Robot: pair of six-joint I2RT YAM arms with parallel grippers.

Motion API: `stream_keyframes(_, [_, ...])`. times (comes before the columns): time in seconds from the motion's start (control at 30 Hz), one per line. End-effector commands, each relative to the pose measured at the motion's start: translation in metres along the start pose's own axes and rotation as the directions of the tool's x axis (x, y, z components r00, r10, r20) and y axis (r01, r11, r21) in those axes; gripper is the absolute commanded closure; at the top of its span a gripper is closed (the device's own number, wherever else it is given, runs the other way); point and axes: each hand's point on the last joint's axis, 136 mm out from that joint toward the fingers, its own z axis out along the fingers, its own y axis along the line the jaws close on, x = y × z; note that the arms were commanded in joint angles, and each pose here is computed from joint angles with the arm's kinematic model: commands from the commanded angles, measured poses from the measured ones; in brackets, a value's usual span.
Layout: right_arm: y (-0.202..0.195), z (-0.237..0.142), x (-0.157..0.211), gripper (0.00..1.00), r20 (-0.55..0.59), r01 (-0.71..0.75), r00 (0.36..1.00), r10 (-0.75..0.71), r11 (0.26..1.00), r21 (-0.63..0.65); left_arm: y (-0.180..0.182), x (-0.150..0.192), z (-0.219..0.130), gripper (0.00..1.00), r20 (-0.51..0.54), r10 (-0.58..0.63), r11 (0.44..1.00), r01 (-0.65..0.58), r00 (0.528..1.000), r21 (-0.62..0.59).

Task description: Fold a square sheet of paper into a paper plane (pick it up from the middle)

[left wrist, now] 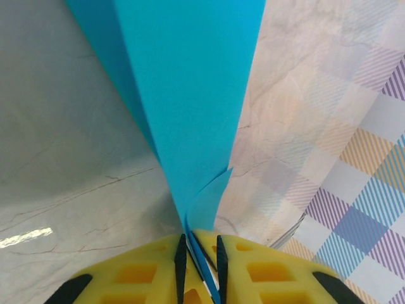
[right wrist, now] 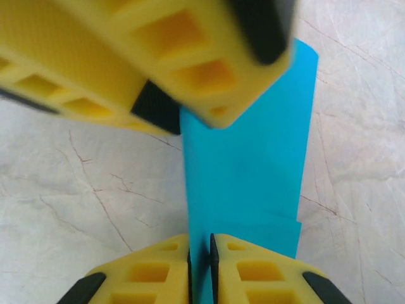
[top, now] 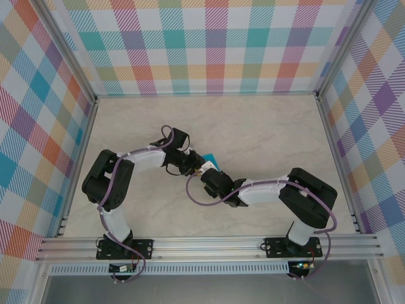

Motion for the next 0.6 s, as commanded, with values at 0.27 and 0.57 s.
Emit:
stream_keyframes(0.27, [0.019, -0.011, -0.011, 0.97, -0.041, -0.234, 0.972, 0.232, 0.932, -0.276, 0.004, -0.040, -0.072, 0.47, 0.210, 0.004, 0.999, 0.005, 0.978, -0.042])
stream_keyframes(0.57, [0.017, -0.019, -0.026, 1.00, -0.126, -0.417, 0.906, 0.405, 0.795, -0.441, 0.005, -0.032, -0.072, 0.44, 0.249, 0.021, 0.998, -0.036, 0.968, 0.056])
